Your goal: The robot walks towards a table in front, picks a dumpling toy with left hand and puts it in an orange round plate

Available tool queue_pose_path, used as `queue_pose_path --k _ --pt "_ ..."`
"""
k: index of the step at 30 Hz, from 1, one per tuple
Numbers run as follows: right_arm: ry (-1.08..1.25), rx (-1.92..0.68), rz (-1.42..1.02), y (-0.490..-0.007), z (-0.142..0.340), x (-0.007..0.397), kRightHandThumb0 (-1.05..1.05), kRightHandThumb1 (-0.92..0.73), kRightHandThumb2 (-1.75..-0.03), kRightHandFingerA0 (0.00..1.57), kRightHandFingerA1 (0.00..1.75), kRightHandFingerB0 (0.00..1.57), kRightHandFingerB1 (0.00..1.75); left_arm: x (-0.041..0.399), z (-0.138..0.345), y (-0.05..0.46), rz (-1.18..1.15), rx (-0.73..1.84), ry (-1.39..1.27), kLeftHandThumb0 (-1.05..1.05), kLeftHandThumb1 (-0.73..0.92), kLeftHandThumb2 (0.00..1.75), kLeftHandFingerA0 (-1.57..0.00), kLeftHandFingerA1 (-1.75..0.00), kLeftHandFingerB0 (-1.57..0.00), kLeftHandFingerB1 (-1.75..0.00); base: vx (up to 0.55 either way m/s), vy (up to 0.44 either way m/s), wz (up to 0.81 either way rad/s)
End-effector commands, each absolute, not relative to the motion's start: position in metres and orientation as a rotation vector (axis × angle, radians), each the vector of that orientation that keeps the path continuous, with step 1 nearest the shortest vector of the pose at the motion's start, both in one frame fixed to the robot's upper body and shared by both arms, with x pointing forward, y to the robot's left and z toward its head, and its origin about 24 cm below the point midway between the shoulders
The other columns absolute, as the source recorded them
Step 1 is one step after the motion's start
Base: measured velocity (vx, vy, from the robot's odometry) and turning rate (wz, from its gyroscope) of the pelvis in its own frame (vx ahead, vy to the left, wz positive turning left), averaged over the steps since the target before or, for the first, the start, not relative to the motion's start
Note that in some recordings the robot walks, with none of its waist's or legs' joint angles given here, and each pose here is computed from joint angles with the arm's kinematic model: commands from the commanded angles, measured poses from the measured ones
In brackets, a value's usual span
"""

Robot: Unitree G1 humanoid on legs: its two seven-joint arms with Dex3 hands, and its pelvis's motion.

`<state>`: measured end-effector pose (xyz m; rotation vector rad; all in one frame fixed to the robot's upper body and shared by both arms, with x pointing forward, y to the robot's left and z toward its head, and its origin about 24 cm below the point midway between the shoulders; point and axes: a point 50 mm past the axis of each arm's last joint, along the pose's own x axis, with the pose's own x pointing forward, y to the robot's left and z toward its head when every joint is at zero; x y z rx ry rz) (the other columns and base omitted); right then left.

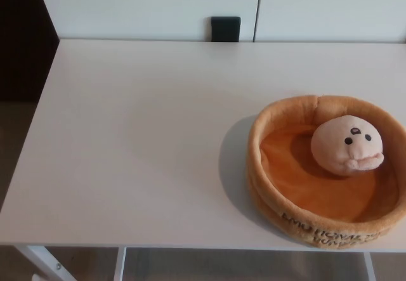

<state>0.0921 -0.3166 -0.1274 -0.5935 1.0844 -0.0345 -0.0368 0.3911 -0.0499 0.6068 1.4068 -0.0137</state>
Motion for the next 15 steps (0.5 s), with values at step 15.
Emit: queue_pose_path --k 15 --pt "1.205 -0.576 -0.086 -0.331 -0.128 0.063 -0.88 -0.59 -0.96 0.69 1.08 0.05 0.45 0.032 -0.115 0.359 0.207 0.728 1.258 -0.35 0.69 0.6 -0.6 -0.74 -0.32 -0.32 0.0 0.0 0.0"
